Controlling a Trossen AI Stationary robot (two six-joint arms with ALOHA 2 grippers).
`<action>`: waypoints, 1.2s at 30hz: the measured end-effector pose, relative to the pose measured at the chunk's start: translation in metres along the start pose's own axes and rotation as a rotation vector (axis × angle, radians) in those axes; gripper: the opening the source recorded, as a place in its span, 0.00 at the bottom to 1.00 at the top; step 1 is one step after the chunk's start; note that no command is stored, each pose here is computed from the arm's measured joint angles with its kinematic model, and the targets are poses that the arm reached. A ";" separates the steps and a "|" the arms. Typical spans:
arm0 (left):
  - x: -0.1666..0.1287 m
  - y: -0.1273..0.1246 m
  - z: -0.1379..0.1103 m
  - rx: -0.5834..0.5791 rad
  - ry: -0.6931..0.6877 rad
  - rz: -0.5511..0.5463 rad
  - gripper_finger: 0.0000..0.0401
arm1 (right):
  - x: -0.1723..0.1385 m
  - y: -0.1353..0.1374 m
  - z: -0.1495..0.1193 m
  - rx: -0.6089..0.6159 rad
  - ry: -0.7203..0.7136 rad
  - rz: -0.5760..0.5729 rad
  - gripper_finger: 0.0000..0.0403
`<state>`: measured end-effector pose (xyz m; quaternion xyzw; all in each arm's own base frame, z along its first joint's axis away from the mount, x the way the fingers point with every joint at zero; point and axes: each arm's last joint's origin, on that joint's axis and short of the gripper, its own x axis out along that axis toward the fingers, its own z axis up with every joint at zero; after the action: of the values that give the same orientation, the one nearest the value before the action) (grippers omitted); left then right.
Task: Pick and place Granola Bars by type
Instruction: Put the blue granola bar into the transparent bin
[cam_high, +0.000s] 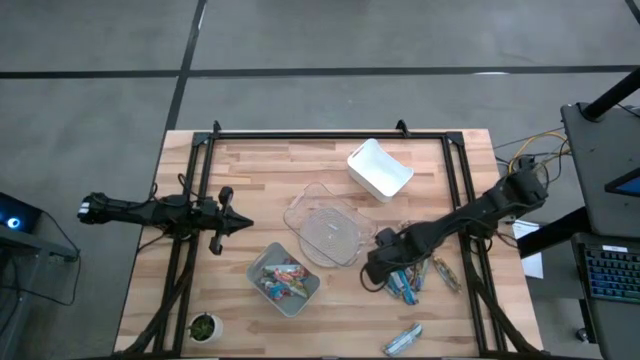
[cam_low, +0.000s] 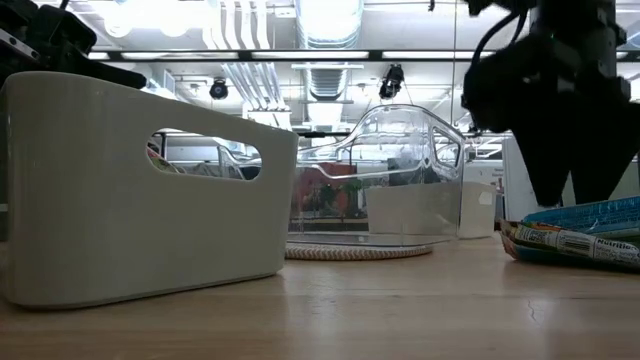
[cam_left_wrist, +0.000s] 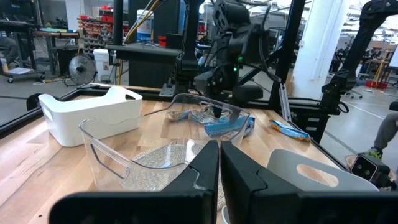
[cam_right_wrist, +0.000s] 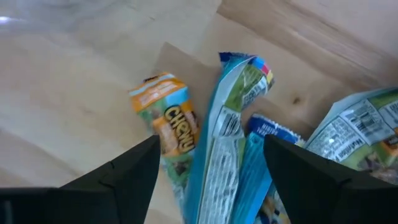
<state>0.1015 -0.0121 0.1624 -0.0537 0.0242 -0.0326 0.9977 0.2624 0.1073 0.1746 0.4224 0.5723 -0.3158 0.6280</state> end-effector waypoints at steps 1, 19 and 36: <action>0.000 0.000 0.000 0.000 0.000 0.000 0.00 | 0.003 0.000 0.001 -0.001 0.000 -0.012 0.68; 0.000 0.000 0.000 0.000 0.000 0.000 0.00 | 0.020 0.000 0.008 0.016 -0.050 -0.079 0.62; 0.000 0.000 0.000 0.000 0.000 0.000 0.00 | 0.025 0.000 0.009 0.026 -0.048 -0.084 0.48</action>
<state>0.1015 -0.0121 0.1624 -0.0538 0.0240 -0.0326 0.9977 0.2701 0.1014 0.1493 0.3984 0.5702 -0.3591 0.6223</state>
